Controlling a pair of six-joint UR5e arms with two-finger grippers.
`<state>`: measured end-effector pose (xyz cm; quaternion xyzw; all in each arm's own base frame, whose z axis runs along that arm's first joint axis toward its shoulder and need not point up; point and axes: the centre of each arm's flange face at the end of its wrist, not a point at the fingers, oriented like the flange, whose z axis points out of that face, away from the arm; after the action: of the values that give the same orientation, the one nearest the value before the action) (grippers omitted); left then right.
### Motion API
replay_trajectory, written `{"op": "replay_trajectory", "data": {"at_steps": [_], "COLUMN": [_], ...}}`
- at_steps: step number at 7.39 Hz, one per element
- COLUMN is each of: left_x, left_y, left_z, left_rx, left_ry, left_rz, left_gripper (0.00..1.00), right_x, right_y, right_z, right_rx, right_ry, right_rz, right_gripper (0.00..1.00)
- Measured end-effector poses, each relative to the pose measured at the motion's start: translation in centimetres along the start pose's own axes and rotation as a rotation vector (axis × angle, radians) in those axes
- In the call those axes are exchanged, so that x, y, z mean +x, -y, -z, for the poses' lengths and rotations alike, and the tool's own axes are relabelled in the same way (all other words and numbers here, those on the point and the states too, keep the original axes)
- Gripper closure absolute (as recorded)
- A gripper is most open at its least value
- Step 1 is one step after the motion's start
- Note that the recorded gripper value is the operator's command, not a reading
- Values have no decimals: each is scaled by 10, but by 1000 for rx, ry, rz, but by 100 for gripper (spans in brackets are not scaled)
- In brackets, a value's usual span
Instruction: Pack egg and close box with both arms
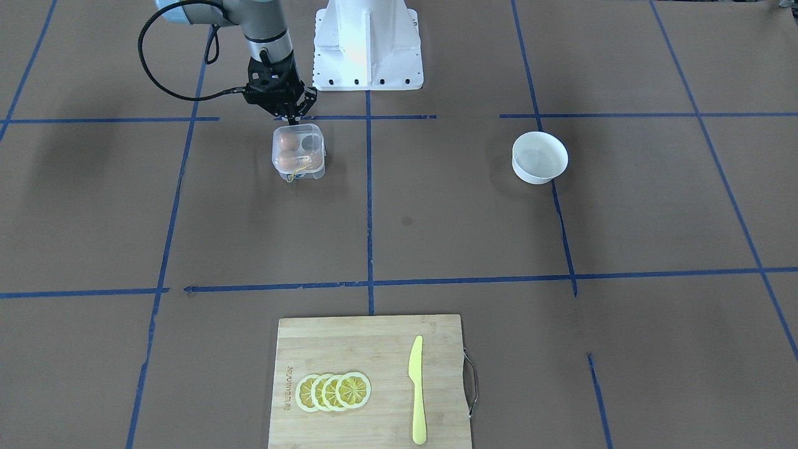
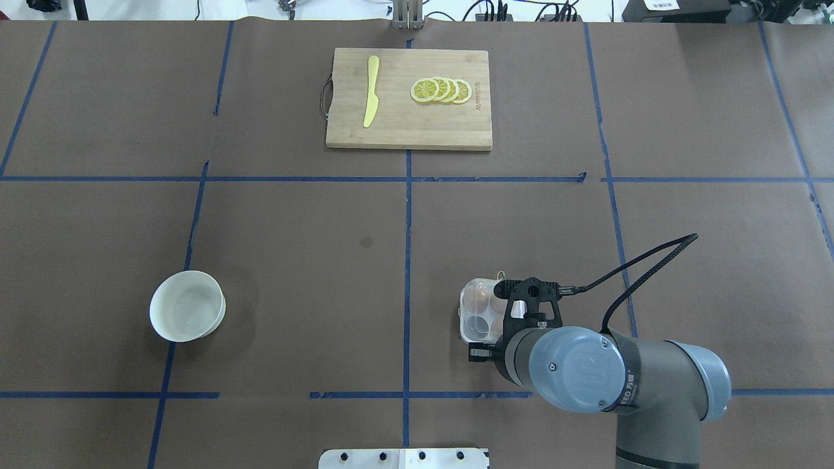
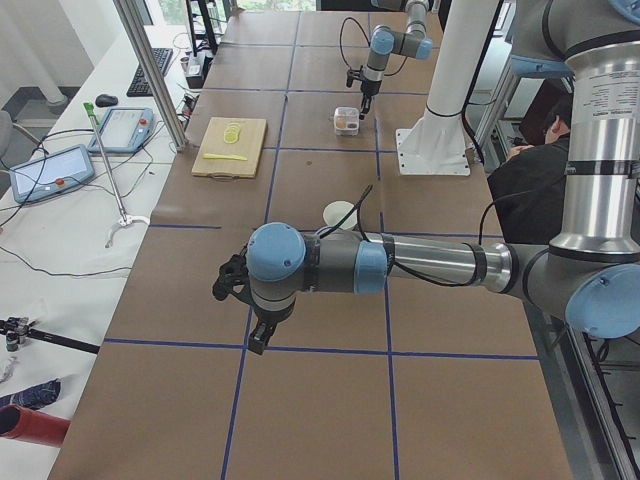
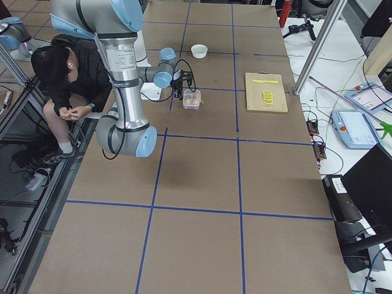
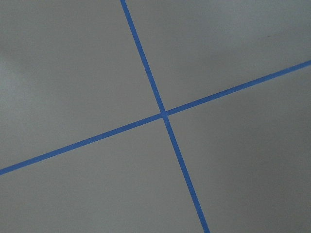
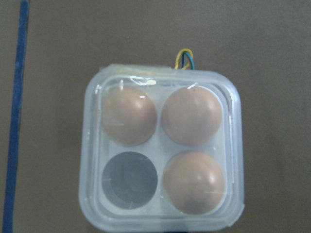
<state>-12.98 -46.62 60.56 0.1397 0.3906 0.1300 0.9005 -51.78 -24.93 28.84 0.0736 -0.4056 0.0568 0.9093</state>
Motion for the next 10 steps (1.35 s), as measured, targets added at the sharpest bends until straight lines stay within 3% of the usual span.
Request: {"op": "replay_trajectory", "data": {"at_steps": [3,4,5,7,10], "left_x": [1,2,3,3,3], "left_y": [1,2,2,2,3], "left_z": [-1,-2,-2,-3,-3], "left_rx": [-2,-3,-3,-4,-4], "left_ry": [-3,-4,-5,-5,-3], "left_rz": [-5,-7,-8,-9,-16], "left_gripper": [0,0,0,0,0], "right_x": [-7,-7,-8,1,92], "right_y": [15,16,17,47,166], "right_z": [-4,3,20,65,113], "right_rx": [10,-2,-18,-41,-68], "right_ry": [-4,8,24,48,47], "right_rz": [-15,-18,-22,-10,114], "right_gripper": [91,77,1,0,0]}}
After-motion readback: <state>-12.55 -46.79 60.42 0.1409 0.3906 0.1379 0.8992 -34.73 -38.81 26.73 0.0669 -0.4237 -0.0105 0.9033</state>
